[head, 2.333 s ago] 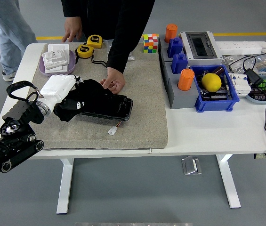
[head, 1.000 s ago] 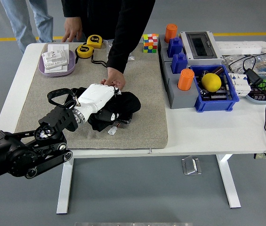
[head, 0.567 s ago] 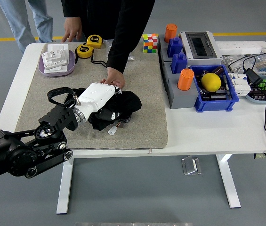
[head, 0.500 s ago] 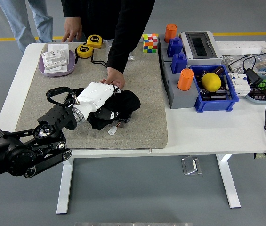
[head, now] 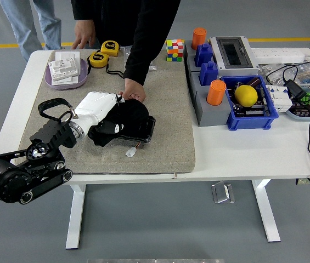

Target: Pick the rag up,wipe the panel,place it on the desk

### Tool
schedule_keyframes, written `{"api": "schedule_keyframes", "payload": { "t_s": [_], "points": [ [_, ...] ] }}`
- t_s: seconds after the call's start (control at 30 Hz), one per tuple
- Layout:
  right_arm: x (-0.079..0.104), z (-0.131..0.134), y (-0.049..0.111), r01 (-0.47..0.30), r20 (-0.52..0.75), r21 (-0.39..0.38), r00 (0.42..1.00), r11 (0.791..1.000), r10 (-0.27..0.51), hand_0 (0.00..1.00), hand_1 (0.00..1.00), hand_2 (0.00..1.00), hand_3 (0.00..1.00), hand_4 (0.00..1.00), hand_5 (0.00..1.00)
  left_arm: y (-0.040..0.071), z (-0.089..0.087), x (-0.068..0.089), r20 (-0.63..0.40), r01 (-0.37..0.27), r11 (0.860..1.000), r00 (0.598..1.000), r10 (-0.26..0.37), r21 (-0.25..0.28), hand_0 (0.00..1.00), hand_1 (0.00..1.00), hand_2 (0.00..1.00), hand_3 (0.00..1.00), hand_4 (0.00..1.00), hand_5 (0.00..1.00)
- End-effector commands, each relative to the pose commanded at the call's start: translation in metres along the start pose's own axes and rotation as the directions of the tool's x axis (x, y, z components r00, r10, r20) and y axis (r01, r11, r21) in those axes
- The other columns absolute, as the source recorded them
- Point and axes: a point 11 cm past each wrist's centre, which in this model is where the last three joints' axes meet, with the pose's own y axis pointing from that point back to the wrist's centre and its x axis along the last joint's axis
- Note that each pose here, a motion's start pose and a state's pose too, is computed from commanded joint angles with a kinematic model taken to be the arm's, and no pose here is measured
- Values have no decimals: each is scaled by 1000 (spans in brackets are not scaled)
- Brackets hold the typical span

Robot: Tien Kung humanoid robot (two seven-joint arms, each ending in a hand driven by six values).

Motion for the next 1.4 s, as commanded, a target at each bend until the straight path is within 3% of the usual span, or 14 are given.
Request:
{"api": "schedule_keyframes", "payload": {
  "t_s": [0.4,0.63,0.87,1.4],
  "points": [
    [-1,0,0,3,5,2,1000,1000,-3,789,697,722,666,998,500,6,-32,9,37,-21,998,999,19,55,300,214,496,557,490,9],
    [-2,0,0,4,7,2,1000,1000,-4,789,698,722,667,998,501,6,-55,29,67,-64,994,996,58,93,300,215,496,556,490,12],
    [-3,1,-1,6,9,3,1000,1000,-6,789,698,722,667,998,501,9,-73,33,69,-80,987,995,71,140,299,215,494,556,489,15],
    [-3,0,0,8,16,6,1000,1000,-8,789,699,722,666,998,500,12,-97,43,80,-117,974,991,103,193,298,215,493,554,488,15]
  ]
}}
